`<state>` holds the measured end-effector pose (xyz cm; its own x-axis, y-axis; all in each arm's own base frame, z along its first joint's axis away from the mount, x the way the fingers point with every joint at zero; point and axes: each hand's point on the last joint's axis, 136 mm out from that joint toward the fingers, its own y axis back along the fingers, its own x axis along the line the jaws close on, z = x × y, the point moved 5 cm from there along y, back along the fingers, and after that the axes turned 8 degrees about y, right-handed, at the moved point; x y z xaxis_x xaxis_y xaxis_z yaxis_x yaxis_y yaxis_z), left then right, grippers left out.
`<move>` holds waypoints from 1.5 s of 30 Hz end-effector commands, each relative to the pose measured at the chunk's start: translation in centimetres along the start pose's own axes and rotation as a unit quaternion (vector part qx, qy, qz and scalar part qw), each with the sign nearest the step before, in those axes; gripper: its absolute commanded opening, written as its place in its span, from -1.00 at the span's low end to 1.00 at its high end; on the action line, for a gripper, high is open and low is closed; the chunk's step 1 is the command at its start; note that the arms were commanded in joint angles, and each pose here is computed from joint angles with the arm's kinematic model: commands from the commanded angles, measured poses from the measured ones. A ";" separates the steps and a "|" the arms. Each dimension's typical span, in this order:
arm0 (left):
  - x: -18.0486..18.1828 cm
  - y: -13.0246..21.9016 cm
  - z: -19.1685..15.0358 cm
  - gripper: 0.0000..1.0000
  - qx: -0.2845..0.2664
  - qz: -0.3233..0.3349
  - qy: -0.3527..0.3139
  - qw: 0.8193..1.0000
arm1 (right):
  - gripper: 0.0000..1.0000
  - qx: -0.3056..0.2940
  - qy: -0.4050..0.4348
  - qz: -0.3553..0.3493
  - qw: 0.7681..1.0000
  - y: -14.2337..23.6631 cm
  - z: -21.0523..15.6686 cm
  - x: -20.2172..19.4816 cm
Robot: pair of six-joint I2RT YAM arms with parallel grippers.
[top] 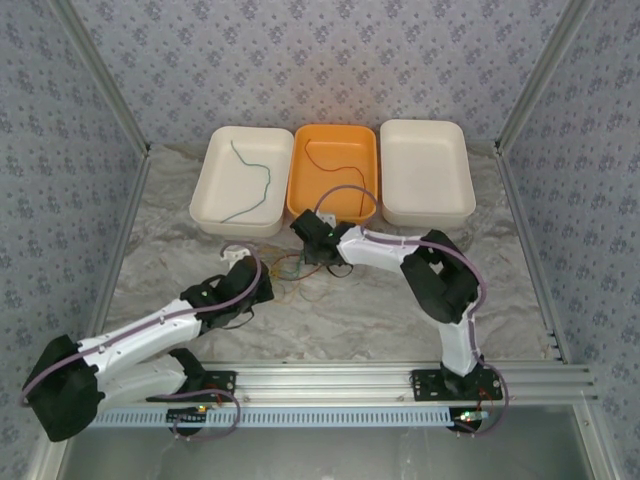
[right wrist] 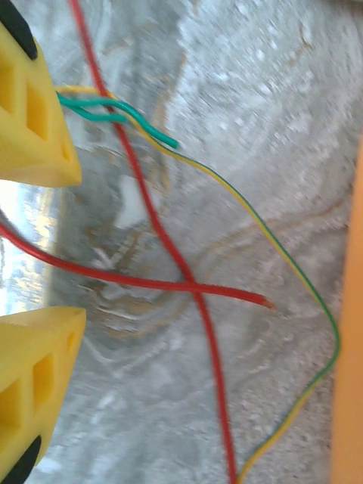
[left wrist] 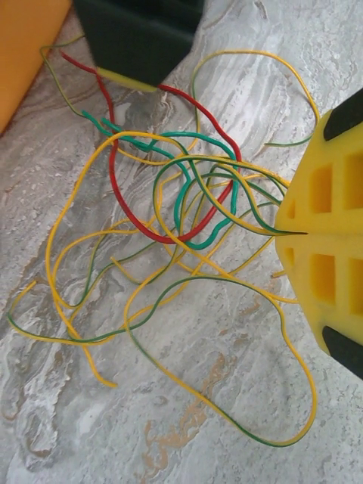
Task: Untangle the cables
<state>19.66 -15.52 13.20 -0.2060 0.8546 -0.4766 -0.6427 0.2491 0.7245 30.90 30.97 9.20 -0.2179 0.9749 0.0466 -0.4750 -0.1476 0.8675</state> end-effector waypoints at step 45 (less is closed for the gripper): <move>-2.1 1.9 7.7 -1.00 -0.021 -0.114 0.091 0.989 | -1.00 -0.136 -0.045 0.116 0.983 16.5 3.0 -9.2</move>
<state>24.24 -12.51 18.25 -0.2386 0.6996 -0.6735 -0.7179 0.3400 0.6075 28.47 20.32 24.64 -0.2415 0.9282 0.2832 -0.6627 -0.3709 0.6506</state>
